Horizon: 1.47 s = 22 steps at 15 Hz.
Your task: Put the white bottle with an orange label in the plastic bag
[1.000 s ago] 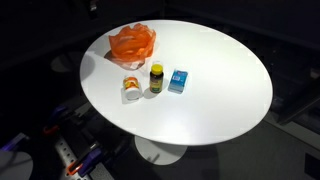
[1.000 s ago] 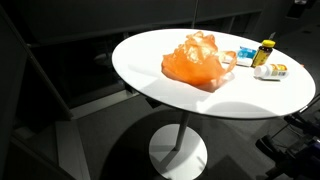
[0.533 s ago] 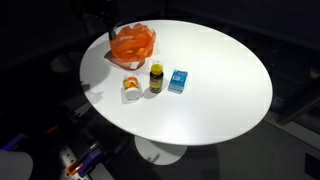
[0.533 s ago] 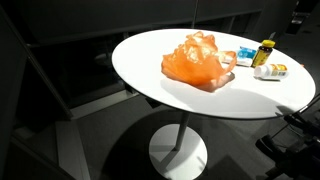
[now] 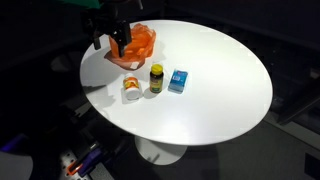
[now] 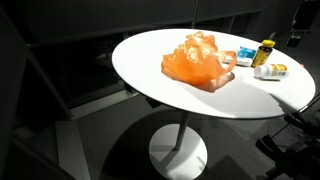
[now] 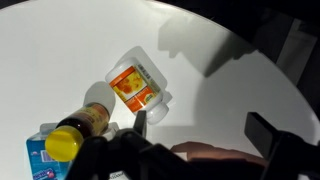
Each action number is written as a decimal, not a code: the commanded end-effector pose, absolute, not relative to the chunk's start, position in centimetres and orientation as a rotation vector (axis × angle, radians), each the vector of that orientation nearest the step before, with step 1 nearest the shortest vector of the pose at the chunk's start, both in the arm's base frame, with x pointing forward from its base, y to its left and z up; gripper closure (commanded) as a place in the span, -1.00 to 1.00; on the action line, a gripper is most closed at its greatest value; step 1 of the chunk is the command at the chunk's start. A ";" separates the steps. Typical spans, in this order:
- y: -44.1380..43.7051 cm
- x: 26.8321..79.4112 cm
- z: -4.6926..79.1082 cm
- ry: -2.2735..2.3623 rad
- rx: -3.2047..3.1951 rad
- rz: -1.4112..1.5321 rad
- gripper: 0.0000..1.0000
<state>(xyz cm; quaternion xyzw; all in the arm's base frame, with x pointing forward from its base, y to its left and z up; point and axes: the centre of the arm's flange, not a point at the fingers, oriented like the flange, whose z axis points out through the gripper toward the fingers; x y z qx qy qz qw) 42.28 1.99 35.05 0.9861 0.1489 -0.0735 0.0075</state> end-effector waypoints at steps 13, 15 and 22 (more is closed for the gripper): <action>-2.3 44.2 27.5 0.607 3.134 -0.257 -1.00; -2.5 44.5 26.2 0.654 3.113 -0.268 -1.00; -2.4 44.6 24.2 0.733 3.035 -0.264 -1.00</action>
